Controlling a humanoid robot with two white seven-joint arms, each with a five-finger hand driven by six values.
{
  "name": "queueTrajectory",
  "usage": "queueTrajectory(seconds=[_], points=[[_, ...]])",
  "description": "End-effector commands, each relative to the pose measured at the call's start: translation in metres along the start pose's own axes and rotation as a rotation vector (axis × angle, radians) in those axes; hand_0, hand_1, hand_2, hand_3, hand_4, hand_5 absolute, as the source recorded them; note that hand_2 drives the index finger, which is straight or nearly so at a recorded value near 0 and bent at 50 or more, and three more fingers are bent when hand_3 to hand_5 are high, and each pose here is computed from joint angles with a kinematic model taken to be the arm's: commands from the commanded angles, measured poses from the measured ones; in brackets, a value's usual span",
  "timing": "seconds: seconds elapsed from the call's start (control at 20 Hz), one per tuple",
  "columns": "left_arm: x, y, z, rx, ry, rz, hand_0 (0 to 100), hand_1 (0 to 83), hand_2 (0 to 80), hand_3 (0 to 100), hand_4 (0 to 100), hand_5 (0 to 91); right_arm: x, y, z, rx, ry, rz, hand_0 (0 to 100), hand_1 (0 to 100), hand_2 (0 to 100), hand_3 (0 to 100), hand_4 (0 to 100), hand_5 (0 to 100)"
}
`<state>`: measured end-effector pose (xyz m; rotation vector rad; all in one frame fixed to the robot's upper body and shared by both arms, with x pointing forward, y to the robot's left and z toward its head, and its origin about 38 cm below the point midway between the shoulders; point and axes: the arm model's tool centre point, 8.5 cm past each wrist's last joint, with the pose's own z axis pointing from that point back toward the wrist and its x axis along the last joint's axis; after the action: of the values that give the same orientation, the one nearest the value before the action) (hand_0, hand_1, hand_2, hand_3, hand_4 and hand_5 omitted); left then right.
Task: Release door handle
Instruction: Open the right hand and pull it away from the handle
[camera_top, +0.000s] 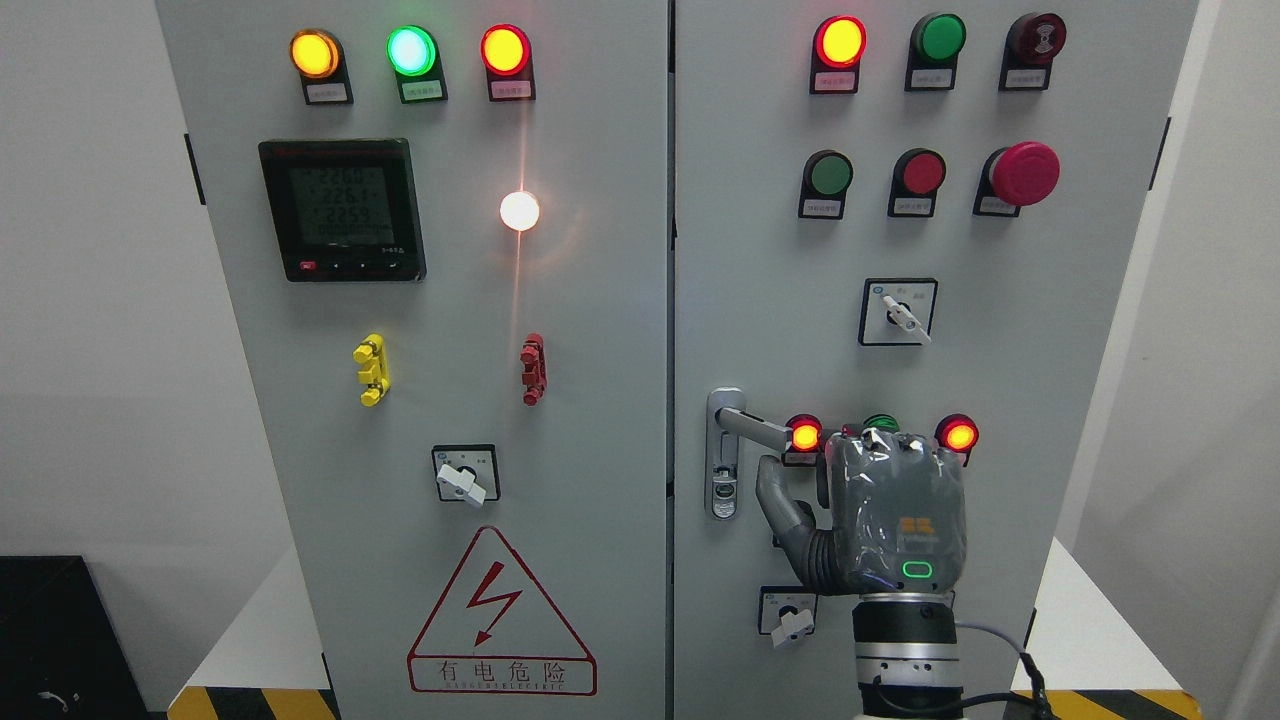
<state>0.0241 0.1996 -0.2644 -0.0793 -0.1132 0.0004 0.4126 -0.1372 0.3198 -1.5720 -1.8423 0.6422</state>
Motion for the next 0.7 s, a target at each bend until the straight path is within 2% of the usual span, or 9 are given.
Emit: queueTrajectory(seconds=[0.0, 0.05, 0.1, 0.3, 0.5, 0.55, 0.65], points=[[-0.013, 0.0, 0.001, 0.001, 0.02, 0.004, 12, 55.6, 0.0, 0, 0, 0.0, -0.004, -0.005, 0.018, 0.004, 0.002, -0.005, 47, 38, 83, 100, 91, 95], [-0.013, 0.0, 0.001, 0.0, 0.02, 0.002, 12, 55.6, 0.0, 0, 0, 0.0, -0.005, -0.005, 0.022, 0.005, -0.005, -0.006, 47, 38, 80, 98, 89, 93], [-0.013, 0.0, 0.001, 0.001, 0.02, 0.004, 12, 55.6, 0.0, 0, 0, 0.0, -0.005, -0.006, 0.024, 0.006, -0.014, -0.009, 47, 38, 74, 90, 86, 89], [-0.013, 0.0, 0.001, 0.0, 0.02, 0.002, 12, 55.6, 0.0, 0, 0, 0.0, -0.006, -0.009, 0.039, 0.017, -0.032, -0.018, 47, 38, 62, 77, 77, 77], [-0.013, 0.0, 0.001, 0.001, 0.02, 0.004, 12, 55.6, 0.0, 0, 0, 0.0, -0.026, -0.011, 0.055, 0.022, -0.031, -0.02, 47, 36, 46, 64, 64, 65], [-0.013, 0.0, 0.001, 0.0, 0.02, 0.002, 12, 55.6, 0.0, 0, 0, 0.0, -0.029, -0.012, 0.059, 0.016, -0.039, -0.025, 47, 36, 45, 61, 61, 62], [-0.013, 0.0, 0.001, 0.001, 0.02, 0.004, 12, 55.6, 0.0, 0, 0, 0.0, -0.039, -0.016, 0.065, 0.0, -0.048, -0.041, 47, 33, 36, 47, 44, 43]])
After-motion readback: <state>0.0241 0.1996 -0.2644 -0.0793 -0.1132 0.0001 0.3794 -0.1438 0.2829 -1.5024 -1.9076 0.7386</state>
